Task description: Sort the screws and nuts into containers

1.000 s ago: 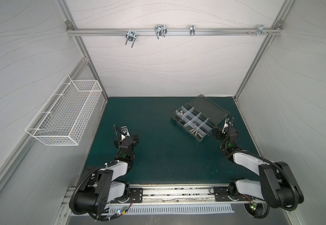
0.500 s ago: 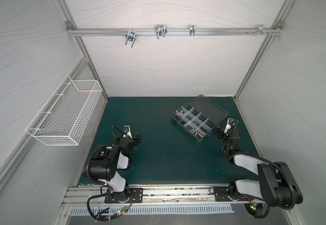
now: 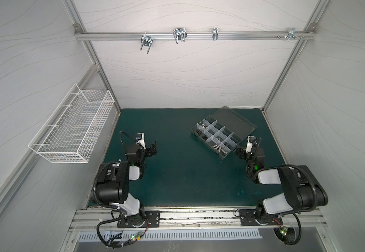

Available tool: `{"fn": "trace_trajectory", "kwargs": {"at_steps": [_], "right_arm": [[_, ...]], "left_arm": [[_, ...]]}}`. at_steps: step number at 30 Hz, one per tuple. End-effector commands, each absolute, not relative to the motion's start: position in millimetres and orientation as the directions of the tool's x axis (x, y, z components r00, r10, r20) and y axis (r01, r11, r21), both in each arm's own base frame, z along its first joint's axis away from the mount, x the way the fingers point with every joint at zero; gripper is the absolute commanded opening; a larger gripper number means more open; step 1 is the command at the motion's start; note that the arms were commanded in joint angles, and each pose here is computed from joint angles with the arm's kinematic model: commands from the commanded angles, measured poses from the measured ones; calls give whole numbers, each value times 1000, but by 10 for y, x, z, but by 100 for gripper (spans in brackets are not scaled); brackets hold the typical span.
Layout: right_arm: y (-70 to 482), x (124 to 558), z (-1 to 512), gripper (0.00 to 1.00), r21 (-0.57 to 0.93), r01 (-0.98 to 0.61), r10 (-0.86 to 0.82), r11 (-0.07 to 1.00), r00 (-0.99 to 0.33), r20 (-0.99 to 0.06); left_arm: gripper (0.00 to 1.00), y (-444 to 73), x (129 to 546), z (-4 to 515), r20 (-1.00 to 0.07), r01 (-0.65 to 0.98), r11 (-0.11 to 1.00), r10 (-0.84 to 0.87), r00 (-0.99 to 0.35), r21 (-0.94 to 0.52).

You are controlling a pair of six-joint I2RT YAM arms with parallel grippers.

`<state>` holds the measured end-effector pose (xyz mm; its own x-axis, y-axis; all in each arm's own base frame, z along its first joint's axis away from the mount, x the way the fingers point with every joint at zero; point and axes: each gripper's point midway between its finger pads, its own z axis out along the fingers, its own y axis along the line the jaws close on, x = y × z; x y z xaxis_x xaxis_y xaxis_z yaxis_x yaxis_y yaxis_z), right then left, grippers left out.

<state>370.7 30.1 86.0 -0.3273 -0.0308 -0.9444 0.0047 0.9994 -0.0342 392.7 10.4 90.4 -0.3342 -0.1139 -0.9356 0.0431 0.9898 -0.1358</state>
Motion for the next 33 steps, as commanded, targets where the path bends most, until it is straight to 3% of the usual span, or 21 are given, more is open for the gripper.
{"fn": "trace_trajectory", "kwargs": {"at_steps": [1,6,9,33], "right_arm": [[412,3774,963,99,-45,-66,-61,997,-253,-966],[514,3883,894,99,-39,-139,-82,989,-312,-946],[576,4029,813,99,65,-239,-44,969,-425,-904],[575,4008,821,99,61,-242,-47,968,-416,-908]], "left_arm": [[99,116,3940,976,-943,45,988,-125,-310,-146],[99,167,3978,953,-934,16,988,-139,-331,-153],[99,167,3982,952,-933,17,988,-137,-332,-151],[100,156,4010,935,-930,-3,992,-117,-349,-123]]}}
